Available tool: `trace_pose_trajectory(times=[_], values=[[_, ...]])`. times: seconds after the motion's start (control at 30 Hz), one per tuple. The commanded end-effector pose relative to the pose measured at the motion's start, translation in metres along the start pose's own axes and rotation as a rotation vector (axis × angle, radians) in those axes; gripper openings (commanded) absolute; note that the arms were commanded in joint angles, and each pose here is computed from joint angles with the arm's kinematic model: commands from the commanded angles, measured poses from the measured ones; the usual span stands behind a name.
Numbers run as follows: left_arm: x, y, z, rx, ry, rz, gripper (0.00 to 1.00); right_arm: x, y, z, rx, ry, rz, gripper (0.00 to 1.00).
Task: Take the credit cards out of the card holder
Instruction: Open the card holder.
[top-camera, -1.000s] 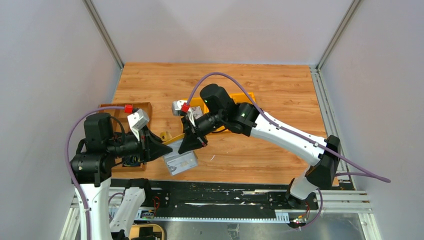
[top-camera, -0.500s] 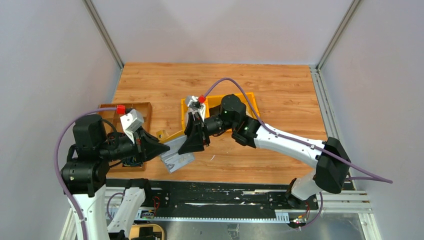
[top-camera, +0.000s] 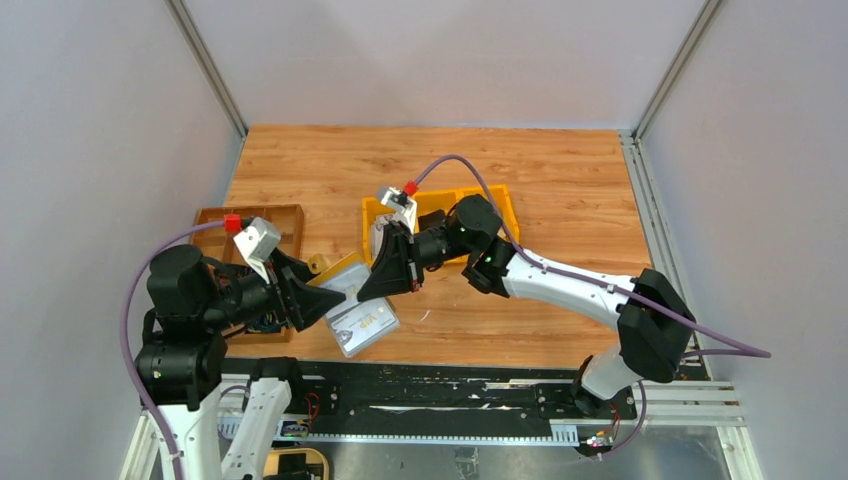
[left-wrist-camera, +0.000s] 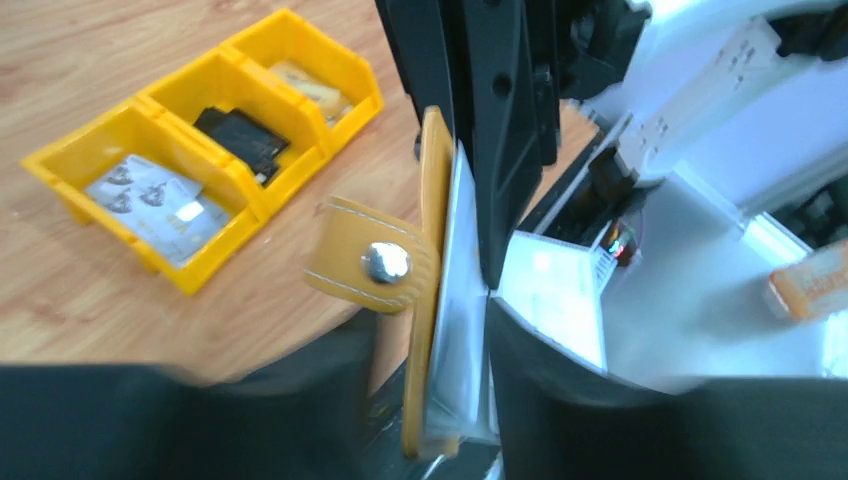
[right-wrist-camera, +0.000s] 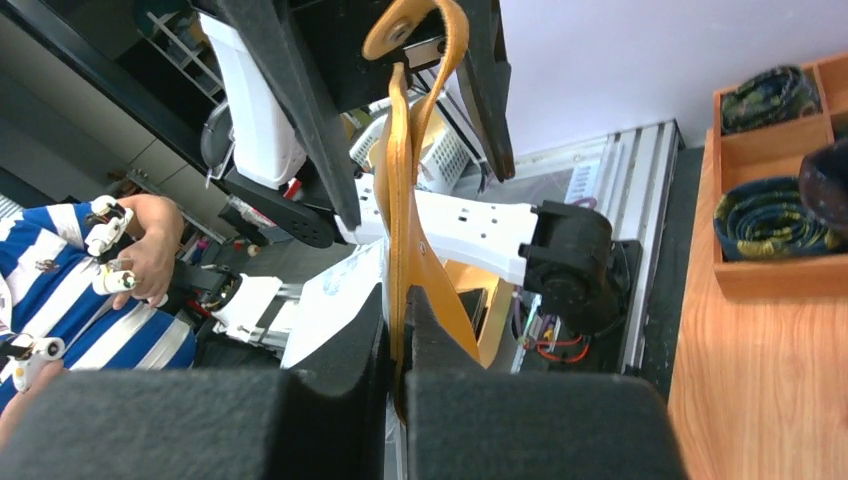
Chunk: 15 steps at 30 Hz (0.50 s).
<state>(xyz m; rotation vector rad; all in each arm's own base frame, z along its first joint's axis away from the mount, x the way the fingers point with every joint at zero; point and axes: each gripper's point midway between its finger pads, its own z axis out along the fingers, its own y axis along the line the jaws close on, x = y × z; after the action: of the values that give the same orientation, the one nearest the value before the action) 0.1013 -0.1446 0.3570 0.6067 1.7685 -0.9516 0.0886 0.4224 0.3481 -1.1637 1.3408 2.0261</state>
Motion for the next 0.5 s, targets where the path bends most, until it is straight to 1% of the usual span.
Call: trace_pose_trajectory(times=[0.0, 0.03, 0.1, 0.17, 0.23, 0.33, 0.43, 0.47], values=[[0.002, 0.013, 0.008, -0.025, -0.044, -0.067, 0.68, 0.001, -0.002, -0.001, 0.040, 0.091, 0.007, 0.00], [0.006, 0.014, 0.011, -0.013, -0.032, -0.089, 0.72, 0.004, -0.005, -0.002, 0.065, 0.125, 0.002, 0.00], [0.012, 0.014, 0.014, 0.023, -0.010, -0.118, 0.75, 0.012, -0.010, -0.006, 0.106, 0.184, -0.011, 0.00], [0.016, 0.013, 0.017, 0.054, 0.006, -0.141, 0.76, 0.018, -0.010, -0.009, 0.124, 0.231, -0.029, 0.00], [0.019, 0.012, 0.019, 0.085, 0.020, -0.159, 0.74, 0.018, -0.006, -0.010, 0.122, 0.269, -0.070, 0.00], [0.022, 0.004, 0.020, 0.158, 0.033, -0.163, 0.63, 0.021, -0.006, -0.010, 0.125, 0.325, -0.079, 0.00], [0.029, -0.002, 0.020, 0.223, 0.049, -0.187, 0.50, 0.023, -0.009, -0.008, 0.121, 0.358, -0.067, 0.00], [0.031, -0.003, 0.020, 0.227, 0.050, -0.184, 0.44, 0.022, -0.010, -0.007, 0.120, 0.361, -0.061, 0.02]])
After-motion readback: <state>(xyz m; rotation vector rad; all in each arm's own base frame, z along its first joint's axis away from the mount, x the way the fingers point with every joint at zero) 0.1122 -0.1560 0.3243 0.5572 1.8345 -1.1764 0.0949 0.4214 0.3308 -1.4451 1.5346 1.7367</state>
